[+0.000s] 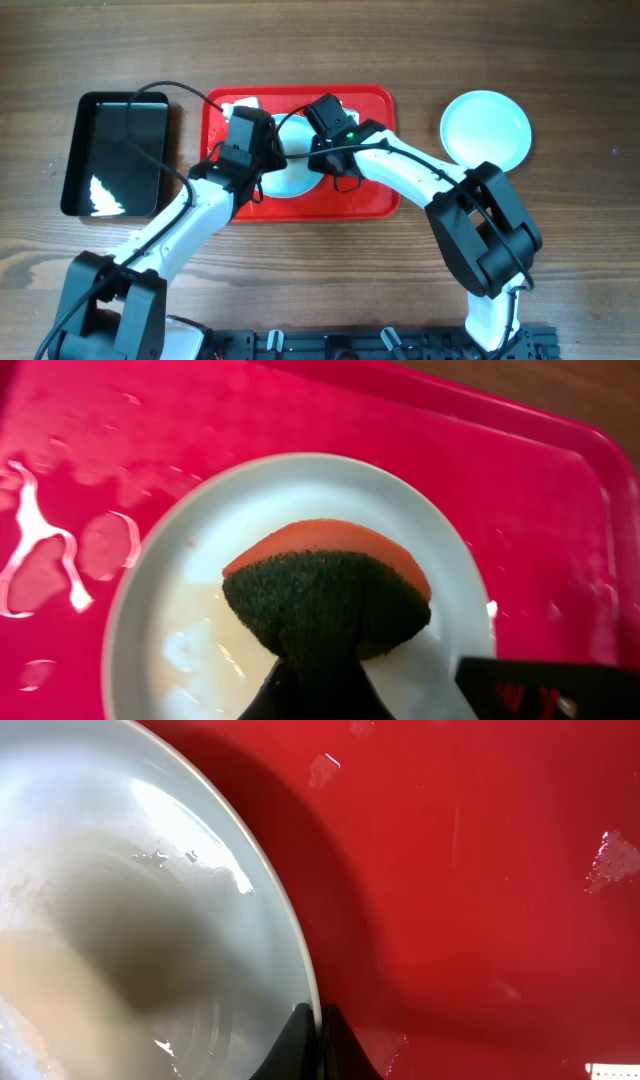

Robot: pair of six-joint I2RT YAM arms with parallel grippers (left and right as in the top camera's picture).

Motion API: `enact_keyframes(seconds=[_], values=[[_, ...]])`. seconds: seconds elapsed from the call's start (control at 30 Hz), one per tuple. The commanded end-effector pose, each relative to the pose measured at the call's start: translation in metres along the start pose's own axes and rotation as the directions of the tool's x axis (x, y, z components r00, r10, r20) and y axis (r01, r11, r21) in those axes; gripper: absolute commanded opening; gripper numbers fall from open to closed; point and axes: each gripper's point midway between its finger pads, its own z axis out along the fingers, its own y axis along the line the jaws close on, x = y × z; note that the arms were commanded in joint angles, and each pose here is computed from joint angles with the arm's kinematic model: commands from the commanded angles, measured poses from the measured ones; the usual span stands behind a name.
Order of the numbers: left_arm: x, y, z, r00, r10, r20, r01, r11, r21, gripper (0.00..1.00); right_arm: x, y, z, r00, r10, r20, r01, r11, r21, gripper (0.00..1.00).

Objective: Clean dirty plates on tray and stack at the side
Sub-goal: 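Scrub the last plate with the sponge while the right gripper holds its rim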

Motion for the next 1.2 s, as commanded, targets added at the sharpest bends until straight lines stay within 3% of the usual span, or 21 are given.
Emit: enact_keyframes(seconds=[0.0,0.27,0.47,0.73,0.83,0.97,1.07,1.17], values=[[0.014,-0.012,0.007,0.999,0.005,-0.054,-0.002,0.998,0.057,0.04,0.010,-0.001,0.005,1.000,-0.001,-0.023,0.001,1.000,0.001,0.04],[0.039,-0.005,0.060,0.994,-0.036,-0.107,0.040,0.998,0.037,0.04,0.010,0.002,0.005,1.000,-0.002,-0.029,0.002,1.000,-0.015,0.04],[0.047,0.072,0.055,0.982,0.096,-0.162,-0.137,0.956,-0.261,0.04,0.011,0.002,0.005,0.999,-0.003,-0.033,0.003,1.000,-0.015,0.04],[0.026,0.122,0.048,0.984,0.089,-0.155,-0.140,0.925,-0.353,0.04,0.010,0.000,0.005,0.999,0.004,-0.037,-0.005,1.000,-0.014,0.05],[0.000,0.105,0.031,0.991,0.106,-0.078,-0.125,0.938,-0.323,0.04,0.010,0.000,0.005,0.999,0.005,-0.037,-0.005,1.000,-0.015,0.04],[-0.034,0.043,-0.005,0.983,0.167,0.075,-0.153,0.973,-0.172,0.04,0.010,0.001,0.005,0.999,0.005,-0.037,-0.005,1.000,-0.018,0.04],[-0.023,0.009,-0.008,0.981,0.182,0.063,-0.178,0.982,-0.055,0.04,0.010,0.001,0.005,0.999,0.004,-0.038,-0.005,1.000,-0.019,0.04],[-0.003,0.002,0.007,0.996,0.086,0.003,-0.086,0.996,-0.031,0.04,0.011,0.002,0.005,0.999,0.004,-0.046,-0.005,1.000,-0.026,0.04]])
